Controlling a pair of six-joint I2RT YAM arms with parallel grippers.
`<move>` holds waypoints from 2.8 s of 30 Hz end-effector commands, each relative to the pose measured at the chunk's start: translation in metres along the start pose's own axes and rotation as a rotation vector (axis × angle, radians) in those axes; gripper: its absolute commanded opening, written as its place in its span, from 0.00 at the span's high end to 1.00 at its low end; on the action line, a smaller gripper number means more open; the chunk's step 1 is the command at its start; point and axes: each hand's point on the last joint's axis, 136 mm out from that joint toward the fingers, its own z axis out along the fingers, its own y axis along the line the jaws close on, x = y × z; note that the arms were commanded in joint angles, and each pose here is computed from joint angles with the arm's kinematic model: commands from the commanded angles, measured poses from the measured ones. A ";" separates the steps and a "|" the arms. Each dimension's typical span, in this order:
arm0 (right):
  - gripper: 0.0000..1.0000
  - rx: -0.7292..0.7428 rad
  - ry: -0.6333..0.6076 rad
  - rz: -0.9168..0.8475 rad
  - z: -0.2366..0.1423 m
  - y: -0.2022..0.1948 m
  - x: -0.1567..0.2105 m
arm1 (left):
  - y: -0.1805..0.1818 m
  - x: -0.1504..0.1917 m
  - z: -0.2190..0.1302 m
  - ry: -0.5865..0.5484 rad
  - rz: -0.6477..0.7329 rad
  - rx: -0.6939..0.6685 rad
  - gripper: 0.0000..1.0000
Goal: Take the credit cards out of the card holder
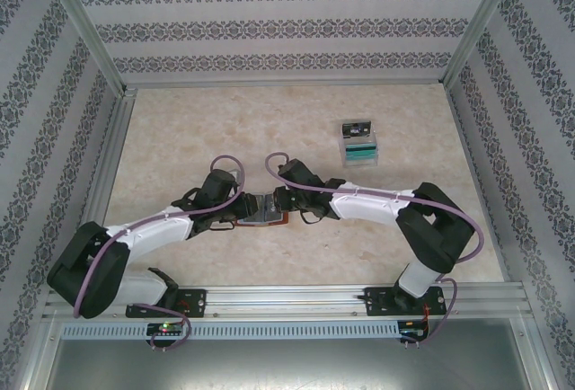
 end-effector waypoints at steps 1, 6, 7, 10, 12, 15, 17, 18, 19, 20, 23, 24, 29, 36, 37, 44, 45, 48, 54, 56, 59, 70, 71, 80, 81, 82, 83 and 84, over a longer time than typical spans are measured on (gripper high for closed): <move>0.87 0.072 0.032 -0.012 0.009 -0.021 0.011 | -0.017 -0.009 0.003 -0.011 -0.019 0.061 0.73; 0.89 0.100 0.056 0.000 0.017 -0.030 0.018 | -0.020 -0.006 0.010 0.003 -0.022 0.065 0.73; 0.90 0.107 0.062 0.003 0.019 -0.031 0.020 | -0.021 -0.006 0.011 0.006 -0.021 0.066 0.73; 0.91 0.108 0.071 0.006 0.025 -0.033 0.022 | -0.025 -0.005 0.015 0.015 -0.020 0.073 0.73; 0.91 0.103 0.075 0.010 0.027 -0.033 0.023 | -0.026 -0.004 0.017 0.021 -0.019 0.072 0.73; 0.92 0.101 0.076 0.011 0.030 -0.033 0.024 | -0.026 -0.002 0.022 0.036 -0.019 0.060 0.72; 0.92 0.100 0.078 0.011 0.031 -0.033 0.025 | -0.024 -0.001 0.026 0.045 -0.022 0.051 0.72; 0.92 0.098 0.078 0.011 0.031 -0.033 0.025 | -0.024 0.000 0.027 0.049 -0.025 0.048 0.72; 0.92 0.099 0.079 0.011 0.031 -0.034 0.026 | -0.024 0.001 0.029 0.054 -0.026 0.050 0.72; 0.92 0.097 0.077 0.011 0.031 -0.033 0.025 | -0.024 0.001 0.030 0.058 -0.025 0.051 0.72; 0.92 0.094 0.077 0.011 0.031 -0.033 0.025 | -0.024 0.003 0.033 0.068 -0.026 0.042 0.72; 0.92 0.092 0.076 0.011 0.031 -0.032 0.025 | -0.023 0.004 0.034 0.070 -0.026 0.036 0.72; 0.92 0.085 0.078 0.012 0.032 -0.031 0.025 | -0.021 0.007 0.039 0.090 -0.029 0.029 0.74; 0.92 0.075 0.078 0.015 0.034 -0.028 0.024 | -0.017 0.011 0.043 0.109 -0.034 0.004 0.75; 0.92 0.074 0.078 0.014 0.034 -0.027 0.024 | -0.015 0.012 0.043 0.114 -0.036 -0.008 0.75; 0.92 0.059 0.078 0.015 0.035 -0.022 0.023 | -0.018 0.014 0.044 0.124 -0.041 0.011 0.82; 0.92 0.059 0.080 0.016 0.035 -0.022 0.024 | -0.018 0.014 0.044 0.124 -0.042 0.011 0.84; 0.92 0.059 0.080 0.017 0.036 -0.023 0.024 | -0.018 0.014 0.042 0.121 -0.042 0.009 0.85; 0.92 0.058 0.078 0.022 0.036 -0.022 0.023 | -0.021 0.015 0.042 0.126 -0.054 0.031 0.85; 0.92 0.059 0.080 0.023 0.037 -0.022 0.024 | -0.022 0.015 0.043 0.127 -0.059 0.039 0.86; 0.92 0.061 0.079 0.024 0.036 -0.023 0.025 | -0.022 0.015 0.044 0.128 -0.064 0.039 0.96; 0.92 0.089 0.077 0.040 0.036 -0.037 0.027 | -0.015 0.007 0.029 0.098 -0.053 0.018 1.00; 0.92 0.093 0.077 0.042 0.036 -0.038 0.028 | -0.012 0.006 0.027 0.092 -0.053 0.013 1.00; 0.92 0.090 0.076 0.049 0.035 -0.040 0.027 | -0.008 0.005 0.023 0.088 -0.061 0.022 1.00; 0.92 0.088 0.077 0.048 0.035 -0.039 0.027 | -0.007 0.005 0.023 0.091 -0.061 0.019 1.00; 0.92 0.085 0.076 0.048 0.035 -0.038 0.026 | -0.006 0.005 0.023 0.091 -0.062 0.014 1.00; 0.92 0.086 0.075 0.048 0.035 -0.038 0.026 | -0.005 0.005 0.023 0.092 -0.060 0.007 1.00; 0.92 0.086 0.075 0.046 0.034 -0.038 0.026 | -0.004 0.005 0.023 0.091 -0.060 0.000 1.00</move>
